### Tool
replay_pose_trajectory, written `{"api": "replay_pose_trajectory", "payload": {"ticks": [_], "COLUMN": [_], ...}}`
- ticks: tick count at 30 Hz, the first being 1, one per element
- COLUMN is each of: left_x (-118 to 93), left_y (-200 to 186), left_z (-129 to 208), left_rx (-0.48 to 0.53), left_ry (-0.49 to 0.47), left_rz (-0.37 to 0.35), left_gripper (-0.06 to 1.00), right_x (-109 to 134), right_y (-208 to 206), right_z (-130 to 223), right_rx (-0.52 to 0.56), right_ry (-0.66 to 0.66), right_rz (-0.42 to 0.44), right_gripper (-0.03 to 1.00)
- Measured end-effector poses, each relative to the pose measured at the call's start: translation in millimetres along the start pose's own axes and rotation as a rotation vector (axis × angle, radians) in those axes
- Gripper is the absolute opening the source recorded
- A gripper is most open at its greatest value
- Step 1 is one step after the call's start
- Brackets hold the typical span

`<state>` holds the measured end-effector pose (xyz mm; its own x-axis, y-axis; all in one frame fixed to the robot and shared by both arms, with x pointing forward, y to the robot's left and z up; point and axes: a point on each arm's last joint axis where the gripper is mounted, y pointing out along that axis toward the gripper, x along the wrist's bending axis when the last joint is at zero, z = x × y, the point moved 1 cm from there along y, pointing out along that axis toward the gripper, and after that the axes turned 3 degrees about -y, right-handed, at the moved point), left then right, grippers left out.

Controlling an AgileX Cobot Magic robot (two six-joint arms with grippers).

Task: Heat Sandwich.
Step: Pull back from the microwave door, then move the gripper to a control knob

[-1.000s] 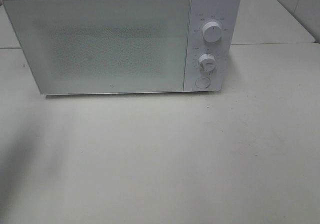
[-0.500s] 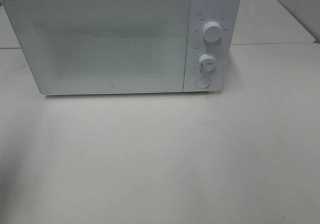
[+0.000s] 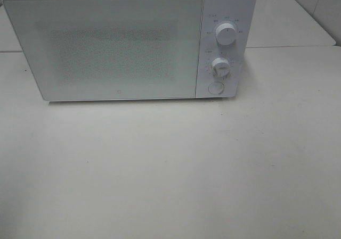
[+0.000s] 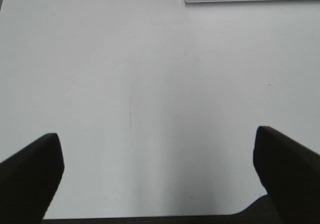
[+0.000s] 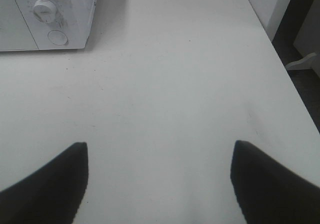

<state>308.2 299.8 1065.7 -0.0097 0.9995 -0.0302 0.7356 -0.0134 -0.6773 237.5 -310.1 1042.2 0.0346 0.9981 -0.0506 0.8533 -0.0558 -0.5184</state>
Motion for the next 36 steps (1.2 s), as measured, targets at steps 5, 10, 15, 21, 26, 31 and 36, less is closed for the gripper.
{"api": "replay_pose_trajectory", "payload": {"ticks": [5,10,15,21,26,31,36], "left_x": [-1.2,-2.1,-2.5,-3.2,-3.2,-3.2,-3.2], "left_y": [-13.6,-20.3,-25.8,-35.1,-36.1,-36.1,-36.1], "left_z": [19.0,37.5,49.0,56.3,56.8,56.8,56.8], "left_rx": [-0.050,-0.091,-0.186,-0.277,-0.288,-0.288,-0.288], "left_ry": [0.006,0.006,0.010,0.010,0.006,0.001,0.001], "left_rz": [0.001,0.003,0.002,0.002,0.002,0.003,0.003], "left_gripper": [0.97,0.97,0.97,0.97,0.97,0.97,0.97], "right_x": [0.1,0.1,0.1,0.1,0.1,0.1,0.1], "right_y": [0.0,0.0,0.0,0.0,0.0,0.0,0.0], "right_z": [0.0,0.0,0.0,0.0,0.0,0.0,0.0], "right_rx": [0.000,0.000,0.000,0.000,0.000,0.000,0.000], "right_ry": [0.000,0.000,0.000,0.000,0.000,0.000,0.000], "right_rz": [-0.001,-0.001,-0.001,-0.001,-0.001,-0.001,-0.001], "right_gripper": [0.76,0.76,0.76,0.76,0.76,0.76,0.76]}}
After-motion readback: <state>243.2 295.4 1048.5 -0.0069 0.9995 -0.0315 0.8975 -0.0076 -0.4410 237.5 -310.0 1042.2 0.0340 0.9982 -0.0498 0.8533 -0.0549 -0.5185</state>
